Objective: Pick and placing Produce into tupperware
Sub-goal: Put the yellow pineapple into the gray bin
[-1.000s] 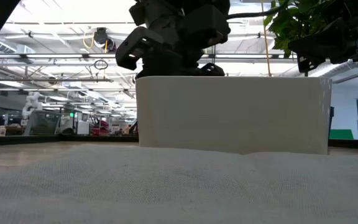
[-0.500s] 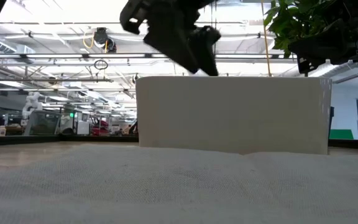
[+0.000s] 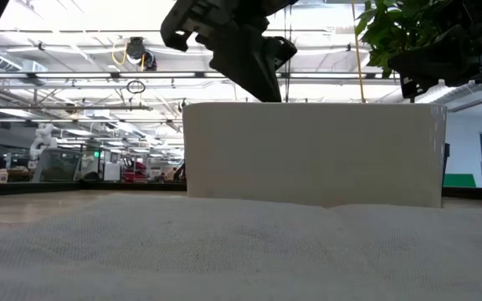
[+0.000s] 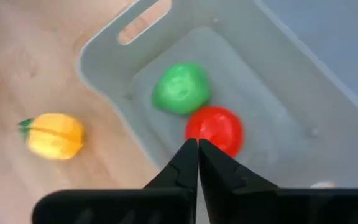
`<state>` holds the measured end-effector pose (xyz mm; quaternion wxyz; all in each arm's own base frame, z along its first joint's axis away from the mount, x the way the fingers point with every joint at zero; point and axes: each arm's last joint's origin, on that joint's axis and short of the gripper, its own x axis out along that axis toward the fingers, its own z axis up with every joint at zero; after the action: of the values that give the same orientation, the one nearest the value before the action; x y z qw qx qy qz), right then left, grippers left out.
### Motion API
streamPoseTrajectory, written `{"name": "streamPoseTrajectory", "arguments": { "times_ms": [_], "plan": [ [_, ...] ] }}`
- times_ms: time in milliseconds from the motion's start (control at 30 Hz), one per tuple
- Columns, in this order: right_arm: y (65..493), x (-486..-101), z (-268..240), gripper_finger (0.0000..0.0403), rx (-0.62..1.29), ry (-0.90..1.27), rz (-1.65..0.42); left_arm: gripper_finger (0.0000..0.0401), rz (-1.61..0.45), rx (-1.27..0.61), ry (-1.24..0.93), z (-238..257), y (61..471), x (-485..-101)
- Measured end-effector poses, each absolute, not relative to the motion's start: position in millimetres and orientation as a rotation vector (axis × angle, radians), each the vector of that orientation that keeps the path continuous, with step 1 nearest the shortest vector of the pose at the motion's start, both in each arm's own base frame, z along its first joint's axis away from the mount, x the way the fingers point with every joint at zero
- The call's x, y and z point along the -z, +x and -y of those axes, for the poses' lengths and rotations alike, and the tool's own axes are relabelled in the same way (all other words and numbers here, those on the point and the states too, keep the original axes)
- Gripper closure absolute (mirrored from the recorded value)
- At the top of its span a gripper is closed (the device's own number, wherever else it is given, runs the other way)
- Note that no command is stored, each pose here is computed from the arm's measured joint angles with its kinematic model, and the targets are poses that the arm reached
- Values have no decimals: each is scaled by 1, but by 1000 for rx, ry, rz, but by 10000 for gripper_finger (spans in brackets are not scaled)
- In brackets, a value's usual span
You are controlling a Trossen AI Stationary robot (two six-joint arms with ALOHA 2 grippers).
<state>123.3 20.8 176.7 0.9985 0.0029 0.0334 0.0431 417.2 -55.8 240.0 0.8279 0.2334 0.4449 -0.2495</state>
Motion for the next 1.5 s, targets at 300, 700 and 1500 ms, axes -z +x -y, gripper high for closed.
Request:
{"name": "streamPoseTrajectory", "arguments": {
  "times_ms": [300,700,1500],
  "plan": [
    [123,-177,-21,403,-86,6,-67,395,-889,211,638,61,392,-295],
    [123,-176,-21,403,-86,5,-75,398,-740,-6,517,38,330,-360],
    [124,-179,-21,403,-87,8,-45,400,-108,-146,182,2,236,-269]
  ]
}}
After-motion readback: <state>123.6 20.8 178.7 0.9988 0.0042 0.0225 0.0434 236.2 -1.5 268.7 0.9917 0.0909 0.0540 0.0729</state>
